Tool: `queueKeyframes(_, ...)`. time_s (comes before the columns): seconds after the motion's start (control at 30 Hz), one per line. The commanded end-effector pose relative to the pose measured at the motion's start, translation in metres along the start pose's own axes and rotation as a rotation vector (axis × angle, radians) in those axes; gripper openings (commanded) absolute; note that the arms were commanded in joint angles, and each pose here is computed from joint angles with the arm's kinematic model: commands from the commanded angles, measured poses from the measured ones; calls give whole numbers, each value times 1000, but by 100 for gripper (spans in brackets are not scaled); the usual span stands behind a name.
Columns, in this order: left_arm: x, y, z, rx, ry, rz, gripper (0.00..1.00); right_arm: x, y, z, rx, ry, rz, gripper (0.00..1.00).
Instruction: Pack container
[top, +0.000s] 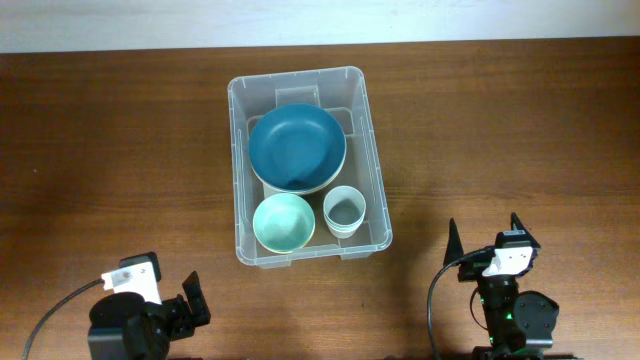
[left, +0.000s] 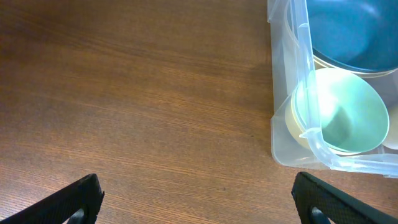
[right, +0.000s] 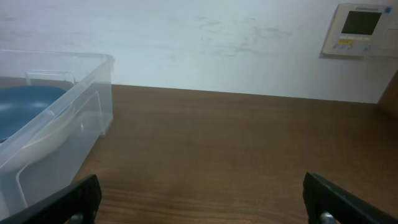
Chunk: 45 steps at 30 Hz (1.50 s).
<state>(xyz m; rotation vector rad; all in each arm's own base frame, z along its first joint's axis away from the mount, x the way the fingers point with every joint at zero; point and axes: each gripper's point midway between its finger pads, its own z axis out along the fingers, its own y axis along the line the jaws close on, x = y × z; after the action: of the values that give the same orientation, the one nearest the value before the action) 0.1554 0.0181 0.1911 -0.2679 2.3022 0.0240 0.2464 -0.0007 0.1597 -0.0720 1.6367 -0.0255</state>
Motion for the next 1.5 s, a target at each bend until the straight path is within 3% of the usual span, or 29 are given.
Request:
queueKeyframes(0.0, 0, -2, -1, 10, -6, 7, 99, 0, 2, 0, -14, -4, -4, 99)
queueKeyframes(0.77, -3, -2, 0, 11, -18, 5, 99, 0, 2, 0, -14, -4, -4, 99)
queueKeyframes(0.9, -37, -10, 16, 39, -231, 87, 99, 0, 2, 0, -14, -4, -4, 99)
queueKeyframes(1.1, -48, -31, 50, 129, -516, 208, 99, 0, 2, 0, -14, -4, -4, 99)
queueKeyframes(1.23, -52, -32, 58, 134, -656, 204, 100, 1, 2, 0, -14, -4, -4, 99)
queueKeyframes(1.47, -57, -43, 61, 128, -828, 366, 99, 0, 2, 0, -14, -4, -4, 99)
